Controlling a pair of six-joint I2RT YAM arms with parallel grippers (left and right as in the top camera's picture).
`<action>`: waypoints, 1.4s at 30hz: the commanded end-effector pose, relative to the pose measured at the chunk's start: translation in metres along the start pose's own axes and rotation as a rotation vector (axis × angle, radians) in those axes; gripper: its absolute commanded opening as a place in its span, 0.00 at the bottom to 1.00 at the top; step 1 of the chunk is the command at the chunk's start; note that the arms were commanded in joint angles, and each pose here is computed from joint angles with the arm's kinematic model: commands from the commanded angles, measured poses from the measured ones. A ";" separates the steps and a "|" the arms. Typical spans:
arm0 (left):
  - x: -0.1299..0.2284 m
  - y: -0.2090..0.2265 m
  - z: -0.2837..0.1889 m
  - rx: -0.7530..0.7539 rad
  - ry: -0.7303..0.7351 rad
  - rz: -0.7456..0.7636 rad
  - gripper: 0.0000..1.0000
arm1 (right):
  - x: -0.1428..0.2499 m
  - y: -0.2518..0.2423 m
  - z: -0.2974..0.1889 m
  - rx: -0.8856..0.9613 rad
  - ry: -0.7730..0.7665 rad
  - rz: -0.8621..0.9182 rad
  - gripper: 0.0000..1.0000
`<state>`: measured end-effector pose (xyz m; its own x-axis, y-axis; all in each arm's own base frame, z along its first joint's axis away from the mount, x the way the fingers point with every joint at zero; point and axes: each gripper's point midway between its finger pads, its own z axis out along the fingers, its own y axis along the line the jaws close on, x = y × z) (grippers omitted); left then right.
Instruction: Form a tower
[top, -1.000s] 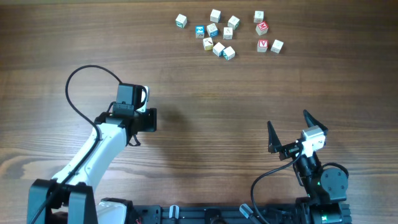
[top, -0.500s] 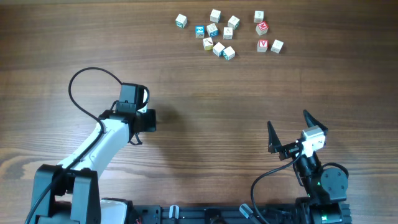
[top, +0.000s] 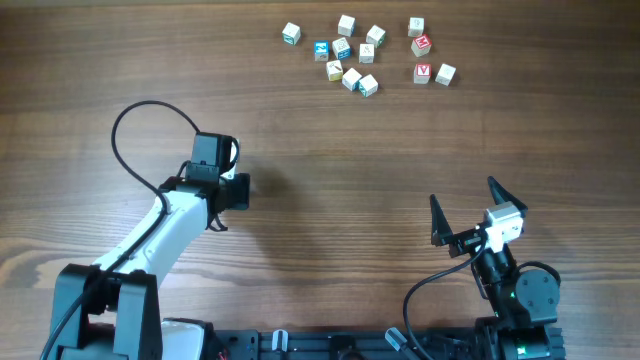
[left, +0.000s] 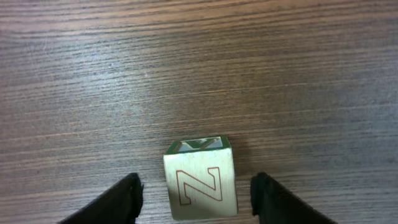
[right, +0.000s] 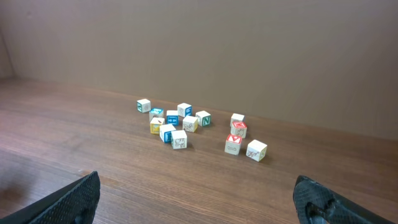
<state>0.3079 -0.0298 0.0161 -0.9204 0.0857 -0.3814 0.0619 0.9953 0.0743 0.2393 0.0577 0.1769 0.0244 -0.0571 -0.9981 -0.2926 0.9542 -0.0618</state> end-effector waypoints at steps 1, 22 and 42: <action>-0.004 0.002 -0.005 -0.004 -0.015 0.025 0.92 | -0.002 0.001 0.000 -0.003 -0.009 0.009 1.00; -0.046 0.025 -0.246 0.102 -0.567 -0.309 1.00 | -0.002 -0.005 0.000 0.026 -0.025 0.964 1.00; -0.013 0.024 -0.228 0.075 -0.416 -0.297 1.00 | -0.118 0.012 0.149 -0.231 0.649 0.511 1.00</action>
<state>0.2323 -0.0181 0.2294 -0.6822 -0.1873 -0.7068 -0.1249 0.9823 -0.1398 0.3584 0.0929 0.2760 -0.6681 0.2497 -0.7009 -0.1503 0.8773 0.4558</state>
